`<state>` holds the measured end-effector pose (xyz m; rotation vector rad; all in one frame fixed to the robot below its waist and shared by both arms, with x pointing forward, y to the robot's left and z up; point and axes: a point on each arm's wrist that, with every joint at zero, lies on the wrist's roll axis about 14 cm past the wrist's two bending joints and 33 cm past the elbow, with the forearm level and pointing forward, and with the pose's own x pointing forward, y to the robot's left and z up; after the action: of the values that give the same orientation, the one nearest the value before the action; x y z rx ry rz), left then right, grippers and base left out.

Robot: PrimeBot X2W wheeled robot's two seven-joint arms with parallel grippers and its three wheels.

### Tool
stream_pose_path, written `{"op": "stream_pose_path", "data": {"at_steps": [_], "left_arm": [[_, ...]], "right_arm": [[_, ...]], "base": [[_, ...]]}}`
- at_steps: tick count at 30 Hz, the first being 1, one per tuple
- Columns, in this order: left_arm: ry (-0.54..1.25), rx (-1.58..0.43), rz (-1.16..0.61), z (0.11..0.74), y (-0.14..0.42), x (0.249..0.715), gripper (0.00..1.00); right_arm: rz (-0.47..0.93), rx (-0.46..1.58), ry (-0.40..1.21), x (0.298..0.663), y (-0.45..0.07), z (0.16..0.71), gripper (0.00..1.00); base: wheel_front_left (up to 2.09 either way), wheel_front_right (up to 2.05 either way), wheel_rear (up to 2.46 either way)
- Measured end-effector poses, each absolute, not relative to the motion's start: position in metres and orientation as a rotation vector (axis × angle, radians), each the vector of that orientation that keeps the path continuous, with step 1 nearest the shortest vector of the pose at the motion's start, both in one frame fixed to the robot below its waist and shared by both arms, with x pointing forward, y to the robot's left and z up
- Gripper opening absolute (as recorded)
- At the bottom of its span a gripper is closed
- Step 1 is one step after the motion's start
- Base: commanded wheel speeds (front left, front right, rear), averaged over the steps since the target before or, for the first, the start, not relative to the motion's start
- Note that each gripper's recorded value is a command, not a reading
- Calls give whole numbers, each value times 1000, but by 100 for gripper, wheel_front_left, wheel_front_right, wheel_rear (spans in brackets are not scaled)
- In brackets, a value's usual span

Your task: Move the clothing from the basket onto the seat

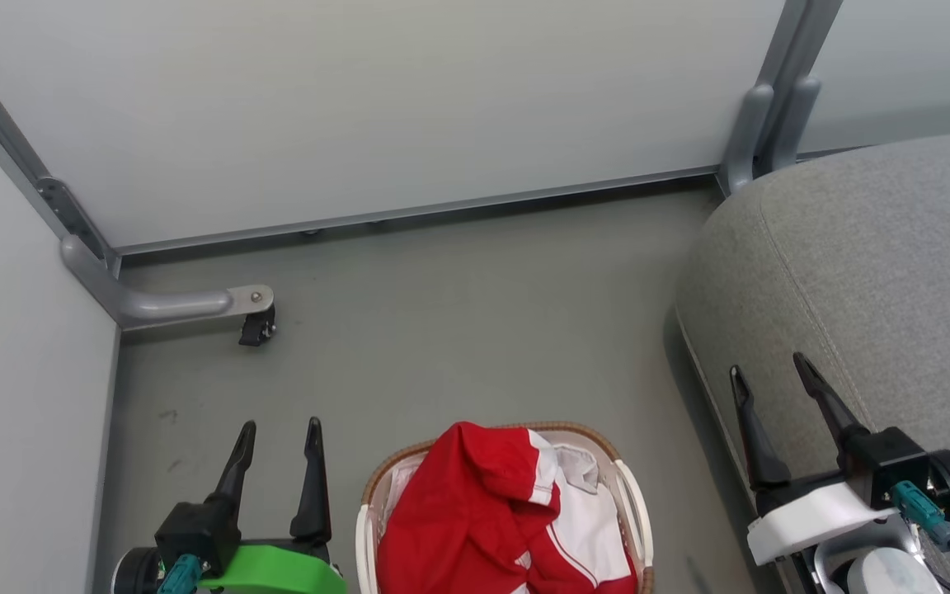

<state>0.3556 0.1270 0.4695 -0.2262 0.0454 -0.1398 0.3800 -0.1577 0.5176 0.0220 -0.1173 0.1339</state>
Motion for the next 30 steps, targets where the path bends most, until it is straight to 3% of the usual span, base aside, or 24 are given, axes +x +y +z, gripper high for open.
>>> {"op": "stream_pose_path", "data": {"at_steps": [12,23,30], "left_arm": [[97,-164,-323,446,73,425,100],[373,-112,-428,335,38,466,100],[549,-119,-502,266,11,461,100]], "right_arm": [[127,32,-114,431,-161,509,100],[110,64,-28,470,-169,464,100],[87,81,59,474,-178,427,100]], "base": [[0,0,0],[0,0,0],[0,0,0]]}}
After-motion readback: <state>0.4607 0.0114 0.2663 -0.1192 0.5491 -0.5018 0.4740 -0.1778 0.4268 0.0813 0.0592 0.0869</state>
